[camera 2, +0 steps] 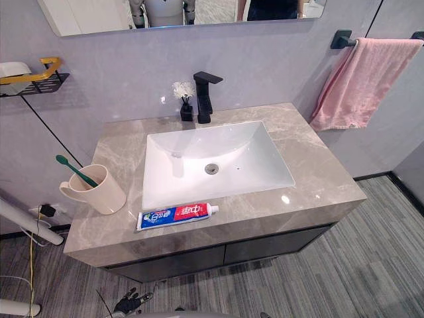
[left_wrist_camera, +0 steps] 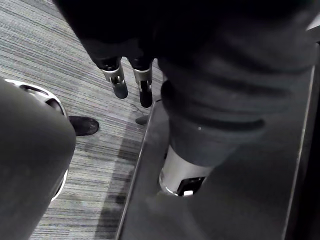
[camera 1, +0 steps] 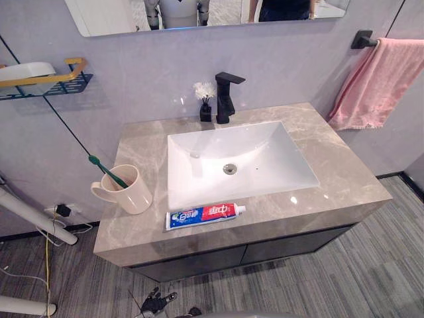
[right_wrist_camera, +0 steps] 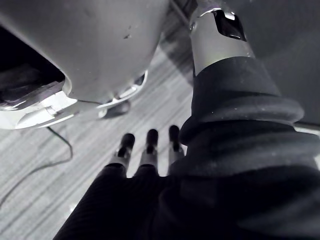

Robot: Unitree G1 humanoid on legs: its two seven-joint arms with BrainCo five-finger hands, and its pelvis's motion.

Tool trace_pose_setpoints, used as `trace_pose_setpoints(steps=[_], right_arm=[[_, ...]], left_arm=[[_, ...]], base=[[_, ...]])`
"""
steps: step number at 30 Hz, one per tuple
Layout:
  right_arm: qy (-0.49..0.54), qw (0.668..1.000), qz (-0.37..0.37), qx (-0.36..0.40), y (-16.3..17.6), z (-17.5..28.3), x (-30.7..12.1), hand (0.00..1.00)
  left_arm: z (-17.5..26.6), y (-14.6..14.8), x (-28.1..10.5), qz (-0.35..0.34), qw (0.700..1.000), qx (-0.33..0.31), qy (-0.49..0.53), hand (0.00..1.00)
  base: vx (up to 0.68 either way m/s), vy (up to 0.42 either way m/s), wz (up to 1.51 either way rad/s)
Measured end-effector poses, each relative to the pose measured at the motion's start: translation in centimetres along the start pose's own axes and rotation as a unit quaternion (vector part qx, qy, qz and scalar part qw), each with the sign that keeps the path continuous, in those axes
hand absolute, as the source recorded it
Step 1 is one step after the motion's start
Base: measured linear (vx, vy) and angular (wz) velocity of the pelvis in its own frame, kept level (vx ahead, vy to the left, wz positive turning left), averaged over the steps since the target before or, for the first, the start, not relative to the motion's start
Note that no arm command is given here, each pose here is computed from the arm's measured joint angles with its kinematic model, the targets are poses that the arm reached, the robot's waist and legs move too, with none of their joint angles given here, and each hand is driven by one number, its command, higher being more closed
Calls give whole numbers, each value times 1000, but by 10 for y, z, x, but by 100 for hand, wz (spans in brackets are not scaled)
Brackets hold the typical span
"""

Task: Organize washtable

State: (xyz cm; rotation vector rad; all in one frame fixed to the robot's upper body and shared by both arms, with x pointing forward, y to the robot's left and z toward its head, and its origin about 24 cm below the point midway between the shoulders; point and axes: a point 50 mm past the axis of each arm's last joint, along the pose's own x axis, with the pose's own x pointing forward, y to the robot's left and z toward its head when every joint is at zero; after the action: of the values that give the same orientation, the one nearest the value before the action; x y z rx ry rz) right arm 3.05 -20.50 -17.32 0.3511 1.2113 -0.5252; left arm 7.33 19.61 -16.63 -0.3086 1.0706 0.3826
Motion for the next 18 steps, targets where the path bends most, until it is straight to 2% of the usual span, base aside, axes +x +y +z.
trace_pose_setpoints(steps=[6,9,13,18], right_arm=[[1,1000,-4,21,-1,-1,0,0],[-2,998,-14,68,-5,-1,0,0],[-25,984,-45,170,-14,10,1,0],[-84,936,-109,323,-50,28,-4,0]], left_arm=[[2,-2,1,4,1000,8,1,0],[8,-4,3,3,999,44,-1,0],[13,-3,5,10,998,70,-2,0],[13,1,5,19,998,59,1,0]], base=[[7,0,10],[38,-2,-4],[39,1,-26],[23,-23,-25]])
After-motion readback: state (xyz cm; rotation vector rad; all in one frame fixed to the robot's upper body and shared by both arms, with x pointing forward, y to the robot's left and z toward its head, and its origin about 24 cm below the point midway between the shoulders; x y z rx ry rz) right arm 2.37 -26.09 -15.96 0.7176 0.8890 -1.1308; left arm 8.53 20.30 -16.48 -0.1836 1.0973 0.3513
